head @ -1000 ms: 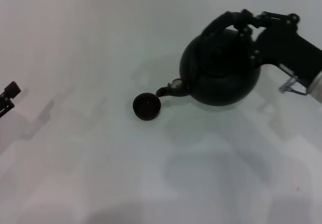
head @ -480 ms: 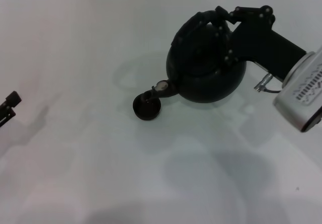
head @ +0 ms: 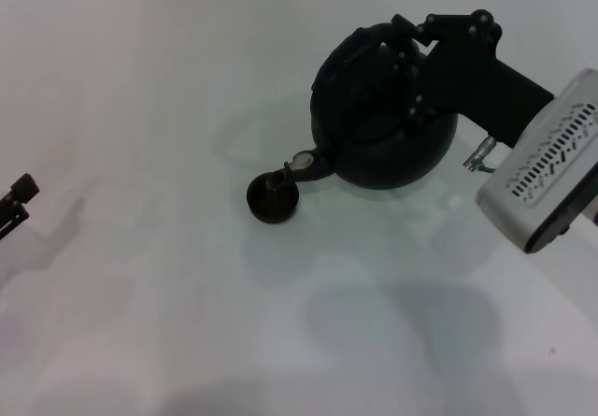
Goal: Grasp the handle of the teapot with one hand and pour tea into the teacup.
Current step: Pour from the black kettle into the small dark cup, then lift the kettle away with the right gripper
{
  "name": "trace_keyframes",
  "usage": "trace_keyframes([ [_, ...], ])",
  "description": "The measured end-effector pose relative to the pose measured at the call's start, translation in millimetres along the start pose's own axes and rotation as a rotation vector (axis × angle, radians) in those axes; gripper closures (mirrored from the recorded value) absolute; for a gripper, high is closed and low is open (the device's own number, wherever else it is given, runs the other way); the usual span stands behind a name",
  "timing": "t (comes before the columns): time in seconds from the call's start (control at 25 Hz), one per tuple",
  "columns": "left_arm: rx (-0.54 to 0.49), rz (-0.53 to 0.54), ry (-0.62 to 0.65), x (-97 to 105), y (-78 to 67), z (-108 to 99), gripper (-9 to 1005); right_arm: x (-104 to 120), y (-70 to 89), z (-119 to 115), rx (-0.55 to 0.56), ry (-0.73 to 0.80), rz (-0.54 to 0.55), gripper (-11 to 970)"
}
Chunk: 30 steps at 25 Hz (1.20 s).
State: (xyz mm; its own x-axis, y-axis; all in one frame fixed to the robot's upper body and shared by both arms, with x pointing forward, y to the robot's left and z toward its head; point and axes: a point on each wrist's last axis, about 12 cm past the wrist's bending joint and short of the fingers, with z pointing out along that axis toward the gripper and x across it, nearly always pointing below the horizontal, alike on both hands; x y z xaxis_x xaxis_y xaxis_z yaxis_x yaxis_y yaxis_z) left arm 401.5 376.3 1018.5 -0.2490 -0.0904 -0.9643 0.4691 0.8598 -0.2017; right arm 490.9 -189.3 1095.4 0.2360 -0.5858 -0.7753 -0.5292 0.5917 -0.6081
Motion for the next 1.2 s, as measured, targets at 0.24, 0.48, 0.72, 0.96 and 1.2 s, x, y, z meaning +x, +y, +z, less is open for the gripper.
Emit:
trace_keyframes([
  [0.24, 0.002, 0.001, 0.000, 0, 0.1, 1, 222, -1, 1.6, 4, -0.003, 0.030, -0.055, 852],
  [0.48, 0.003, 0.002, 0.000, -1, 0.3, 2, 222, -5, 2.3, 9, -0.005, 0.059, -0.111, 853],
  [0.72, -0.004, 0.004, 0.005, -1, 1.4, 3, 223, -9, 1.3, 12, -0.004, 0.058, -0.143, 855],
  [0.96, -0.004, 0.004, 0.005, -1, 1.8, 3, 223, -14, 0.3, 13, 0.000, 0.062, -0.199, 856],
  [1.2, -0.013, 0.005, 0.011, 0, 2.8, 4, 223, -18, 2.5, 15, -0.005, 0.071, -0.246, 857],
])
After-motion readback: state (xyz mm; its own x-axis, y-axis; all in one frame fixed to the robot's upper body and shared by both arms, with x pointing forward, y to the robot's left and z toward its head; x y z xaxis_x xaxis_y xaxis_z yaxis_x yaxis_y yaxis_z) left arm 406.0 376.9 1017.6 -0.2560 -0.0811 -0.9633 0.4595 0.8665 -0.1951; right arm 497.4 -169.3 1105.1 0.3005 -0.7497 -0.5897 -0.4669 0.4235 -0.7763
